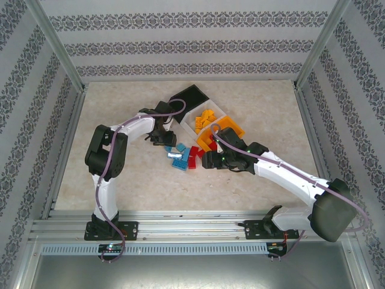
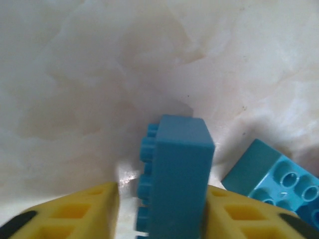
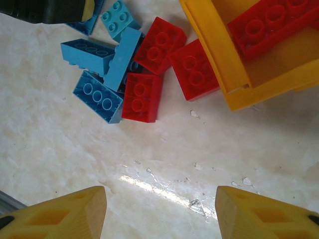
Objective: Sort the legos into containers by color
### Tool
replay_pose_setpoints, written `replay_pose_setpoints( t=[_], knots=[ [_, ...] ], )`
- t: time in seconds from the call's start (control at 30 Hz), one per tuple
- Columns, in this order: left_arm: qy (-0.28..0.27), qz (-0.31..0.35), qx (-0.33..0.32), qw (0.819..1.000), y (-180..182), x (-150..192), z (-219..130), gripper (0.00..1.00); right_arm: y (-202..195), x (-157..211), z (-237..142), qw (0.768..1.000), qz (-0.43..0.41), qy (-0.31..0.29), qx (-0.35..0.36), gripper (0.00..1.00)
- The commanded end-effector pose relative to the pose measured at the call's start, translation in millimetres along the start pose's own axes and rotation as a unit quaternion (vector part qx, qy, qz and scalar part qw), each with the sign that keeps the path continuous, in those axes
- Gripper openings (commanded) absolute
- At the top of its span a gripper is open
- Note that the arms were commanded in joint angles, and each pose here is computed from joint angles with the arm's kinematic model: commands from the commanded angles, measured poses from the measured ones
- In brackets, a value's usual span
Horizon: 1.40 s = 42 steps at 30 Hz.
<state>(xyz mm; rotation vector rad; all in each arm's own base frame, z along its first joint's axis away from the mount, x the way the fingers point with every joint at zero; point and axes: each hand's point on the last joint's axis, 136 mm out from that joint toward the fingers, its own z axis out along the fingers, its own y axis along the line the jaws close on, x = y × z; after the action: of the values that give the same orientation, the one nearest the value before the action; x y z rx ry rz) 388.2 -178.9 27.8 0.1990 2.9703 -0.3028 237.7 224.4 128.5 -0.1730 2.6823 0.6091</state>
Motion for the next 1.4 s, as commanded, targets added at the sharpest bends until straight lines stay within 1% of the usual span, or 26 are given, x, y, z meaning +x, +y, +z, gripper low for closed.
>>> replay_pose_setpoints(
  t=[0.0,0.2,0.37,0.5,0.6,0.73,0.83,0.93,1.0,1.1,1.23,1.37],
  knots=[
    [0.005,0.0,0.004,1.0,-4,-2,3,0.39,-10,1,-4,1.0,0.01,-0.007,0.01,0.6],
    [0.005,-0.007,0.01,1.0,-3,-1,1,0.29,-14,-1,-7,1.0,0.014,-0.013,0.011,0.6],
    [-0.013,-0.033,0.035,0.999,0,-2,-9,0.27,-18,-3,-10,0.999,0.024,-0.023,0.013,0.6],
    [-0.039,-0.074,0.107,0.991,-5,-6,-25,0.27,-21,-5,-8,0.997,0.065,-0.028,-0.02,0.6],
    [-0.067,-0.109,0.161,0.979,-9,-8,-37,0.26,-23,-6,-7,0.994,0.093,-0.034,-0.043,0.6],
    [-0.096,-0.145,0.227,0.958,-15,-18,-56,0.24,-25,-5,-8,0.993,0.102,-0.036,-0.045,0.6],
    [-0.123,-0.162,0.265,0.943,-21,-42,-76,0.24,-25,-5,-8,0.993,0.103,-0.035,-0.046,0.6],
    [-0.15,-0.175,0.295,0.927,-26,-79,-93,0.24,-25,-5,-7,0.992,0.107,-0.037,-0.05,0.6],
    [-0.162,-0.182,0.303,0.921,-27,-105,-96,0.24,-24,-4,-6,0.992,0.109,-0.036,-0.053,0.6],
    [-0.168,-0.195,0.309,0.915,-28,-143,-93,0.24,-27,-1,-7,0.992,0.109,-0.035,-0.051,0.6],
    [-0.177,-0.216,0.326,0.903,-30,-190,-84,0.25,-32,4,-11,0.992,0.109,-0.038,-0.045,0.61],
    [-0.18,-0.236,0.336,0.894,-30,-220,-68,0.27,-40,6,-19,0.994,0.101,-0.04,-0.03,0.61]
  ],
)
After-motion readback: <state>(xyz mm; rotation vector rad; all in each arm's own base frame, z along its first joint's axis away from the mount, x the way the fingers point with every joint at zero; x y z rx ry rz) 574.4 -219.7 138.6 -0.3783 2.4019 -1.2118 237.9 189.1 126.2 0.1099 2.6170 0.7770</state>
